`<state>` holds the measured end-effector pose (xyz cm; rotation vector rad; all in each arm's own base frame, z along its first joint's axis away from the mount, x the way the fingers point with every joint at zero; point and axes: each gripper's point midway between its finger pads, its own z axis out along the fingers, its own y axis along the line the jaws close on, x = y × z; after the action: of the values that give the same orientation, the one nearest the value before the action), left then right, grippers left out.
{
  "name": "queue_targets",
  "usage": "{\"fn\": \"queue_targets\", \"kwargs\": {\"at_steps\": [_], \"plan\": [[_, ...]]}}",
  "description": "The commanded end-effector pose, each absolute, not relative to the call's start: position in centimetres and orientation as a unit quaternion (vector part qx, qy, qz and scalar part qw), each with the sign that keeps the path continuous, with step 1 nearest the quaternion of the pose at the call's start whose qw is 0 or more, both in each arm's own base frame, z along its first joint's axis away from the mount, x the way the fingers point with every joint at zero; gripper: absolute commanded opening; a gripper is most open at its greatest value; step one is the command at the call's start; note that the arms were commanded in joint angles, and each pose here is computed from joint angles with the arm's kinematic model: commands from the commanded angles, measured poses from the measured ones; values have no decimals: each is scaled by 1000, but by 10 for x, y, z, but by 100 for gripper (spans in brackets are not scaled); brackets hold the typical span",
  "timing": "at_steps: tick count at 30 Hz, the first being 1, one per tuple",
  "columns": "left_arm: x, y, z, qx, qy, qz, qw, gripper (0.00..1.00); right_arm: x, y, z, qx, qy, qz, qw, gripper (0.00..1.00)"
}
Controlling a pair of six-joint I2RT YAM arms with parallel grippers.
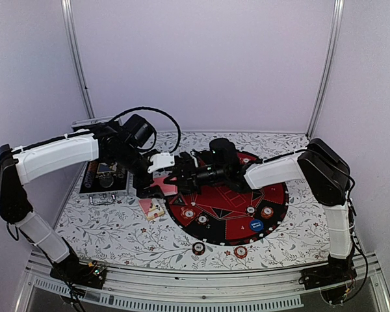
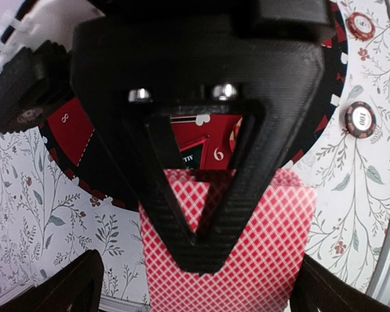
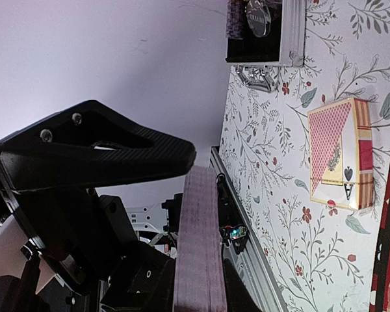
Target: Distribute texas hold em gaming equipment
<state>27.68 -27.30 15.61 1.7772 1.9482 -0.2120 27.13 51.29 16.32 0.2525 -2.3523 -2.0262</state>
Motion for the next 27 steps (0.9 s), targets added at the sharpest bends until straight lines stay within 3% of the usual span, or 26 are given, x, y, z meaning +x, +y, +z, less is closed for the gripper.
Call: {"fn": "queue_targets", "kwargs": {"at_steps": [1, 27], "plan": [[276, -283, 159, 651, 714, -89, 242, 100, 269, 519, 191, 106, -735, -670, -10, 4], [273, -273, 144, 673, 700, -99, 215, 99, 263, 521, 196, 120, -724, -679, -4, 4]]}}
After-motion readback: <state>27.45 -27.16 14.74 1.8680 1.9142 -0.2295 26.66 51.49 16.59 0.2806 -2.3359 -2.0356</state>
